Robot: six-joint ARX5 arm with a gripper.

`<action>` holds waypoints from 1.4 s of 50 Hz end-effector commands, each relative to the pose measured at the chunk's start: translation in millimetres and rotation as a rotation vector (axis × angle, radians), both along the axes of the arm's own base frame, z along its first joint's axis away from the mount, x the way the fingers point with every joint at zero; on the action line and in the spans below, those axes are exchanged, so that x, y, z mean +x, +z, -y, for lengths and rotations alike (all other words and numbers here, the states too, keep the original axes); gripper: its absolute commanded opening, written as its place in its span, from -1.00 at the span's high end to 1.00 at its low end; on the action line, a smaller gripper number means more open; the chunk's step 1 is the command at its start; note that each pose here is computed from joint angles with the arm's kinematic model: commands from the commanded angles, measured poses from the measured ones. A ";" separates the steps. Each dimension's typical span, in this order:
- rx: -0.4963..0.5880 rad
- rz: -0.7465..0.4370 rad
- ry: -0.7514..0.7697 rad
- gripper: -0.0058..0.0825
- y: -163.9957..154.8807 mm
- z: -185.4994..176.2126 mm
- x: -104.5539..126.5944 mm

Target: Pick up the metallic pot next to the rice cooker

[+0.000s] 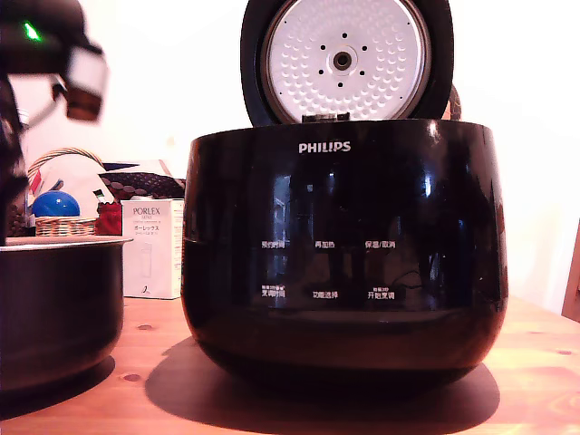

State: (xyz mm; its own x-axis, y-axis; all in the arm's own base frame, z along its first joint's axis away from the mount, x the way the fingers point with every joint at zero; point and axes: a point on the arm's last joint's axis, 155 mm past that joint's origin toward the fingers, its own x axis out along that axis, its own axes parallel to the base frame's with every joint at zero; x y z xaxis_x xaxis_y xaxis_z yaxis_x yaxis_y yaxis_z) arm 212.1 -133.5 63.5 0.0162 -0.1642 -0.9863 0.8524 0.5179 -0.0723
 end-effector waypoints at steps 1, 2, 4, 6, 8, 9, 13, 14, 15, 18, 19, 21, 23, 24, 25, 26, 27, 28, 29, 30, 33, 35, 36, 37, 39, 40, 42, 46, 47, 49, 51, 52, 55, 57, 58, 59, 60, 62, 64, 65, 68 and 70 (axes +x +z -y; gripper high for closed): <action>0.014 -0.019 -0.008 -0.10 -8.0 -0.6 -2.5; 0.014 -0.019 -0.009 -0.10 -8.6 -0.3 -2.1; 0.015 -0.019 -0.009 -0.10 -9.8 0.2 -1.1; 0.018 -0.017 -0.009 -0.10 -10.9 0.1 0.0; 0.020 -0.011 -0.009 -0.10 -11.7 0.1 1.9; 0.023 -0.007 -0.009 -0.09 -12.1 -0.1 3.2; 0.025 -0.001 -0.008 0.01 -12.2 -0.3 4.8; 0.025 0.000 -0.008 0.04 -12.2 -0.2 5.0; 0.025 0.000 -0.008 0.07 -12.2 -0.3 4.9; 0.026 -0.002 -0.008 0.22 -12.3 -0.4 4.4; 0.026 -0.002 -0.008 0.26 -12.3 -0.4 4.4; 0.026 -0.004 -0.008 0.40 -12.3 -0.6 3.9; 0.026 -0.006 -0.008 0.53 -12.3 -0.7 3.4; 0.027 -0.007 -0.008 0.60 -12.3 -0.8 3.1; 0.026 -0.009 -0.008 0.67 -12.3 -0.7 2.8; 0.025 -0.010 -0.009 0.74 -12.3 -0.4 2.5; 0.025 -0.012 -0.010 0.80 -12.3 -0.3 1.9; 0.026 -0.013 -0.012 0.86 -12.2 -0.2 1.4; 0.027 -0.015 -0.013 0.91 -12.2 -0.2 0.6; 0.028 -0.017 -0.016 0.93 -12.2 0.1 -0.4; 0.034 -0.024 -0.023 0.92 -12.3 0.4 -2.9; 0.035 -0.026 -0.028 0.92 -12.2 1.1 -4.3; 0.039 -0.023 -0.031 0.92 -12.2 1.1 -4.3; 0.044 -0.021 -0.034 0.92 -12.1 1.0 -4.2; 0.058 -0.015 -0.040 0.92 -11.4 -0.2 -4.2; 0.064 -0.013 -0.044 0.92 -10.6 -0.3 -4.3; 0.067 -0.012 -0.055 0.92 -7.9 1.6 -5.2; 0.087 -0.004 -0.071 0.92 -0.3 2.0 -5.7; 0.089 -0.003 -0.075 0.92 2.1 2.6 -5.6; 0.090 -0.002 -0.083 0.92 7.2 4.3 -6.1; 0.092 -0.002 -0.087 0.92 12.3 5.4 -6.1; 0.094 -0.007 -0.090 0.92 15.6 5.5 -7.2; 0.097 -0.003 -0.092 0.92 24.9 6.7 -6.1; 0.113 0.000 -0.088 0.92 30.8 4.4 -5.4; 0.115 0.003 -0.089 0.92 34.3 4.3 -4.7; 0.115 0.003 -0.090 0.92 37.1 4.7 -4.7; 0.135 0.013 -0.088 0.92 40.0 1.3 -2.7; 0.152 0.017 -0.090 0.92 46.0 -1.4 -2.1; 0.176 0.025 -0.088 0.92 51.8 -5.4 -1.2; 0.181 0.028 -0.087 0.92 55.0 -6.1 -0.8; 0.206 0.047 -0.075 0.92 64.8 -9.4 2.2; 0.205 0.077 -0.075 0.92 71.7 -7.8 7.1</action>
